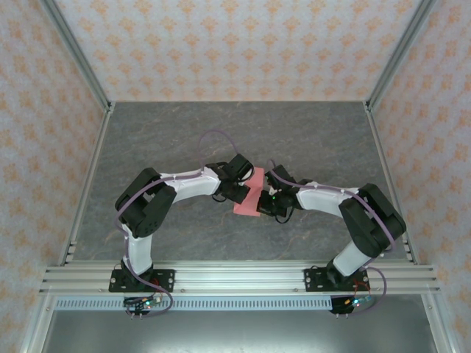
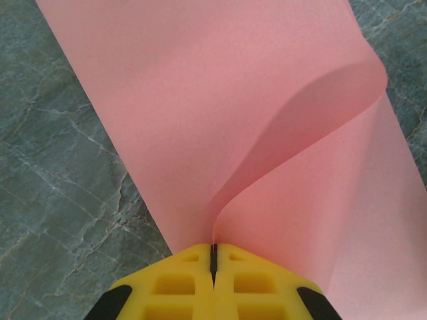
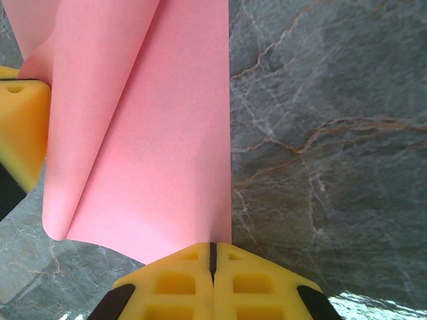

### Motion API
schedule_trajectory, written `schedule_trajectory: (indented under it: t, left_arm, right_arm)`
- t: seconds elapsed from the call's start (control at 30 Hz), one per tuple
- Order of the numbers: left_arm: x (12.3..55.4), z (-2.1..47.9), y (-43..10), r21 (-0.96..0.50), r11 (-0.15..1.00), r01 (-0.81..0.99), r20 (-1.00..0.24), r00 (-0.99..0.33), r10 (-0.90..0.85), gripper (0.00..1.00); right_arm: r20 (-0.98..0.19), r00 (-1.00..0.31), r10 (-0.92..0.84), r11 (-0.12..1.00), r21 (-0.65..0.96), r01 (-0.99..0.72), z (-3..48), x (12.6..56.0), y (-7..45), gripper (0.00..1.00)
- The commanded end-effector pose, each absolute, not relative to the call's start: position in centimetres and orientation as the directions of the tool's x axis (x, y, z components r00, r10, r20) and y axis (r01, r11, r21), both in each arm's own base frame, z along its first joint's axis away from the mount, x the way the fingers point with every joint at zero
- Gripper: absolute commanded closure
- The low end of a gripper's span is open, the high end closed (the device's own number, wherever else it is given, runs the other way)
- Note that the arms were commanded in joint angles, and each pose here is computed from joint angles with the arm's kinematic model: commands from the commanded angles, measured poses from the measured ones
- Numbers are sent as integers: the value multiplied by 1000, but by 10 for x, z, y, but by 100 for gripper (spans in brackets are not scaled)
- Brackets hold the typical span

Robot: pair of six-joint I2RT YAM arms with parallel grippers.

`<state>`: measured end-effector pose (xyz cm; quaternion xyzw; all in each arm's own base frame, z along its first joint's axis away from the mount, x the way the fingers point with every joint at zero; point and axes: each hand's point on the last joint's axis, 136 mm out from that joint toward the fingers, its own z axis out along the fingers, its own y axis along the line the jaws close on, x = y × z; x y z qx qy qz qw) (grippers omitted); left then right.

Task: Fold a paper plane with a square sheet of paper (fold left side to right side)
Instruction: Fold the triangle a second time at the center of the table.

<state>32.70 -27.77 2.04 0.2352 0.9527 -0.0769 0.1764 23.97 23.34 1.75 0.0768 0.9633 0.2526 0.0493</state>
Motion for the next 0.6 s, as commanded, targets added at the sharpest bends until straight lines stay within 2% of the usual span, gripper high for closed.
schedule_trajectory:
  t: [0.0, 0.33, 0.57]
  left_arm:
    - [324, 9, -274, -52, 870, 490, -339, -828, 446, 96]
    - [319, 7, -274, -69, 866, 495, -334, -830, 448, 96]
    - [316, 6, -276, -67, 863, 501, -330, -827, 455, 96]
  right_arm:
    - [-28, -985, 169, 884, 446, 139, 8, 225, 224, 100]
    - [-105, -942, 318, 670, 728, 145, 63, 270, 243, 100]
    - [-128, -925, 357, 609, 783, 127, 72, 299, 259, 100]
